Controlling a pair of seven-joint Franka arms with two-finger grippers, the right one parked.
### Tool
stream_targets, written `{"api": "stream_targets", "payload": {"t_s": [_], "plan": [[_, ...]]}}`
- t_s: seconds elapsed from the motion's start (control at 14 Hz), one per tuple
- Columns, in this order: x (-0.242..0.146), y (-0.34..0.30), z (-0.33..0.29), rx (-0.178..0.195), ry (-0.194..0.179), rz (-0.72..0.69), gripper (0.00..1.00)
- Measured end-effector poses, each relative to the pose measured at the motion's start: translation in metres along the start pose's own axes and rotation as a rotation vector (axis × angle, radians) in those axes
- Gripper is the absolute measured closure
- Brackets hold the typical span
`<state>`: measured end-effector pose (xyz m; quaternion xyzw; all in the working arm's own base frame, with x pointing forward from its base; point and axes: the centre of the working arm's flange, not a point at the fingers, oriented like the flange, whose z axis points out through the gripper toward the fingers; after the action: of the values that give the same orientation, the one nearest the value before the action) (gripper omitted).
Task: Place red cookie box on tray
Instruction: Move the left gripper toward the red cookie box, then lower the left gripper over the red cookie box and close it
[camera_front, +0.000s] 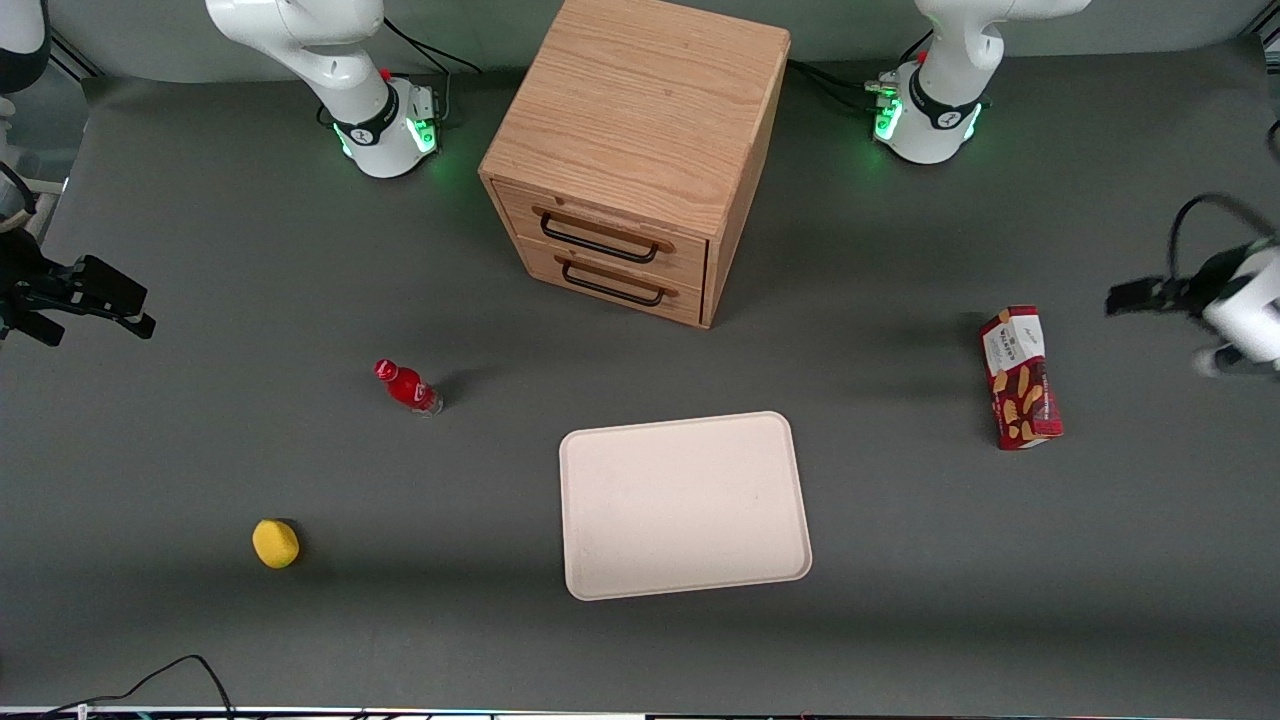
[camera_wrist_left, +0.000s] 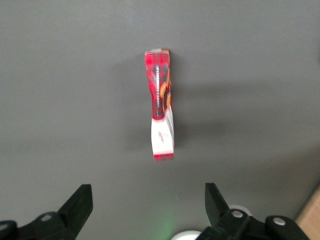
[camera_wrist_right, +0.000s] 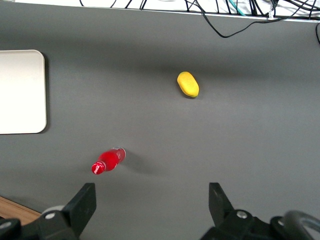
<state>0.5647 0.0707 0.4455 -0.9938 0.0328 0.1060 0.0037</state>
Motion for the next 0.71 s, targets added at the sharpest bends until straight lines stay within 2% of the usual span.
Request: {"api": "stream_targets", "payload": {"t_s": [0.21,0.36,0.5,0.57,0.71], "plan": [[0.005,0.003,0.116,0.019,0.097,0.016,0.0],[0.001,0.006,0.169,0.03,0.128,0.03,0.0],[0.001,0.006,0.197,0.033,0.165,0.027,0.04],[0.002,0.006,0.205,0.03,0.177,0.02,0.13],[0.002,0.006,0.209,0.021,0.182,0.01,0.37]]}}
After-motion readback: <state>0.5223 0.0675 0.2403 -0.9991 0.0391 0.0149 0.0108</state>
